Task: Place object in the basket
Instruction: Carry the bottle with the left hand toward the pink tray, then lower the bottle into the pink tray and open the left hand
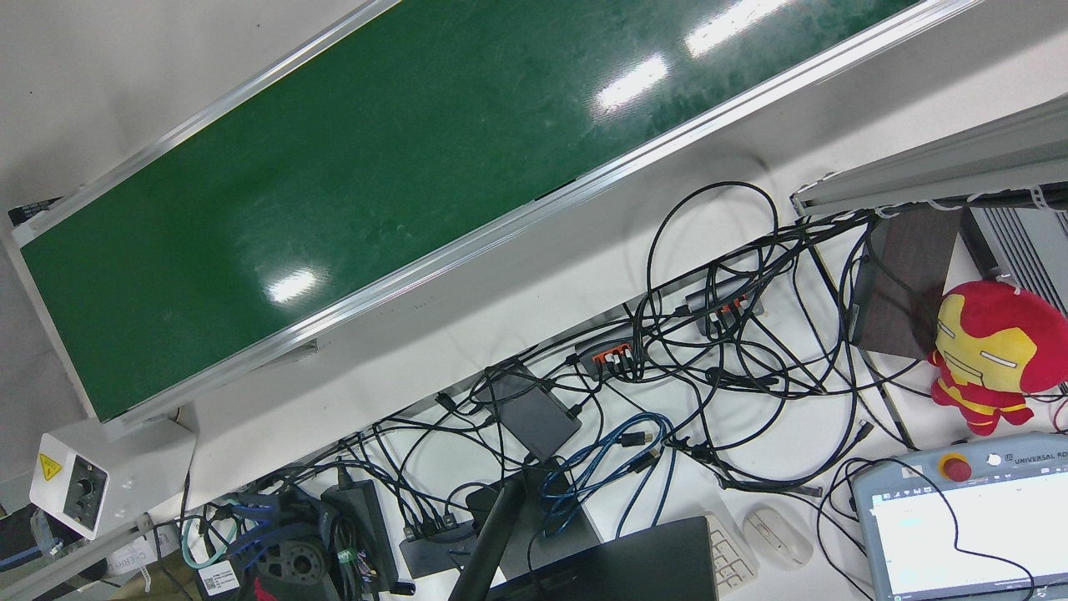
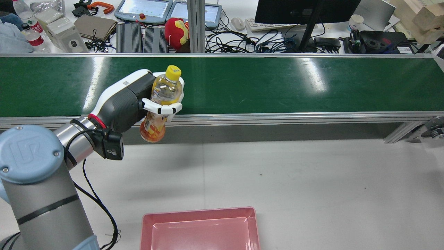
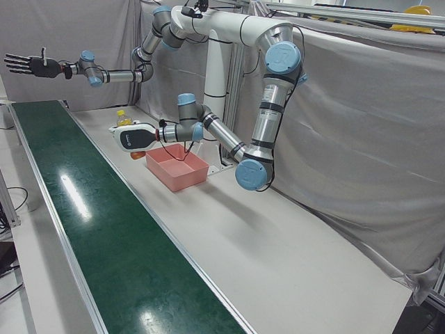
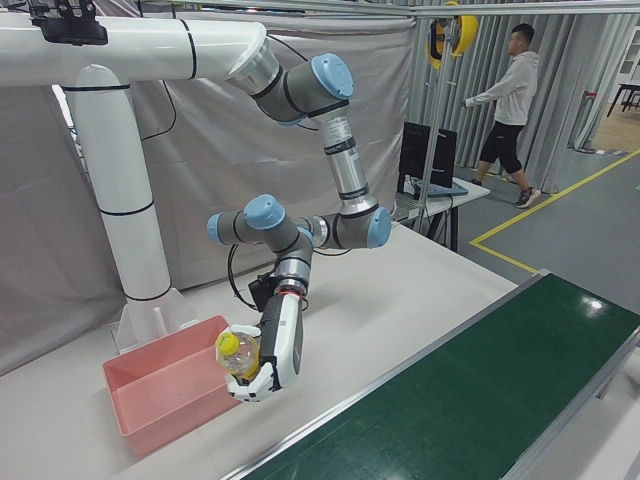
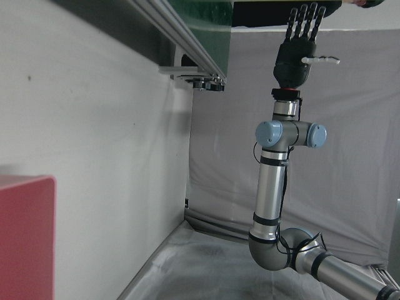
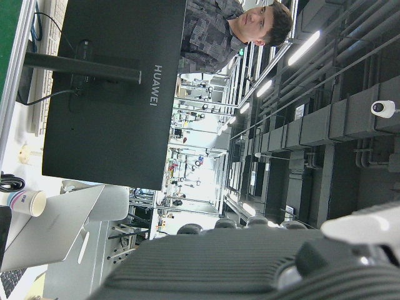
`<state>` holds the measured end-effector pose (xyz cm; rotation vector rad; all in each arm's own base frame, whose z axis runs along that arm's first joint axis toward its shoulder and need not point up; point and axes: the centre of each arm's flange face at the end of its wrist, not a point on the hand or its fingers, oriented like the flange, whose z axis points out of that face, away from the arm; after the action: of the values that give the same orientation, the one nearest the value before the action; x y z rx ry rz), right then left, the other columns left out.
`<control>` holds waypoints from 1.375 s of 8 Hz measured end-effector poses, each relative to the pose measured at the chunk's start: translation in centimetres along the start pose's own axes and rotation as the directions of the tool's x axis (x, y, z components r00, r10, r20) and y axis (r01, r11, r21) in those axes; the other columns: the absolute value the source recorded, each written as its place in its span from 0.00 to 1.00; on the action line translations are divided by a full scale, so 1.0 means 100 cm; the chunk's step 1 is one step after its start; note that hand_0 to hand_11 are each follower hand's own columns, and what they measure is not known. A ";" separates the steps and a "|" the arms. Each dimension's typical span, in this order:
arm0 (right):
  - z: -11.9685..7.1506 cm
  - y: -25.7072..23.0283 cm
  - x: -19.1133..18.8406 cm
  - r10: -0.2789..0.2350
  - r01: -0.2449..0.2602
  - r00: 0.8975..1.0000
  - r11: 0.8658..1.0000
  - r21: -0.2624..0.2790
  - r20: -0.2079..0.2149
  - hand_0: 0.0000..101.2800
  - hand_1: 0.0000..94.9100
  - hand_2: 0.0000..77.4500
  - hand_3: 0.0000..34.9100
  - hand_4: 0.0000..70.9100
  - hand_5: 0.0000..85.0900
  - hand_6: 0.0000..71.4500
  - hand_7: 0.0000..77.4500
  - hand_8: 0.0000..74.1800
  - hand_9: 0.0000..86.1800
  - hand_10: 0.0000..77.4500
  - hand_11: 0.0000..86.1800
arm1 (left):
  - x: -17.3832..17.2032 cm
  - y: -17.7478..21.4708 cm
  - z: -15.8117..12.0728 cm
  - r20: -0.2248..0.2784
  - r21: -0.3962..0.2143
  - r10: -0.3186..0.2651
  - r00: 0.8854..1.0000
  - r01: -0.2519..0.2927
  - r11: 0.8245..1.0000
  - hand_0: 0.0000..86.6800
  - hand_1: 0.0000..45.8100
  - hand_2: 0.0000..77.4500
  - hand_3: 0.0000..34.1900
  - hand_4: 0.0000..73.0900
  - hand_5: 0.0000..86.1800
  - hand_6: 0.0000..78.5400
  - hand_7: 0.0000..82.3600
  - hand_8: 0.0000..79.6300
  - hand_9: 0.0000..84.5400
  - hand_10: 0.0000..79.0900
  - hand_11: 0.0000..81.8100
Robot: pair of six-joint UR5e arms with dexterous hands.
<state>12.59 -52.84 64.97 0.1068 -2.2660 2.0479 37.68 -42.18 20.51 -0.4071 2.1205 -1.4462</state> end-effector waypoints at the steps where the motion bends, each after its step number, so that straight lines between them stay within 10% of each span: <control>1: 0.000 0.000 0.000 0.000 0.000 1.000 1.000 0.000 0.000 0.00 0.00 0.01 0.01 0.00 0.00 0.00 0.01 0.00 0.00 0.00 0.00 | -0.022 0.016 -0.011 0.046 -0.019 0.010 0.999 -0.009 1.000 0.60 0.24 0.65 0.00 0.48 0.70 0.78 0.63 0.83 0.68 0.72 0.71; 6: 0.000 -0.001 0.000 0.000 0.000 1.000 1.000 0.001 0.000 0.00 0.00 0.01 0.01 0.00 0.00 0.00 0.01 0.00 0.00 0.00 0.00 | -0.161 0.074 -0.063 0.294 -0.121 0.074 0.953 -0.040 0.992 0.59 0.25 0.65 0.00 0.47 0.70 0.78 0.63 0.83 0.68 0.72 0.71; 11: 0.000 -0.001 0.000 0.000 0.000 1.000 1.000 0.002 0.000 0.00 0.00 0.01 0.00 0.00 0.00 0.00 0.01 0.00 0.00 0.00 0.00 | -0.205 0.048 -0.077 0.366 -0.115 0.108 0.925 -0.070 0.991 0.59 0.25 0.65 0.00 0.43 0.72 0.78 0.63 0.75 0.72 0.72 0.71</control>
<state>12.58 -52.83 65.05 0.1065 -2.2643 2.0495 50.06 -23.73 23.56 -0.5669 1.8809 -1.1121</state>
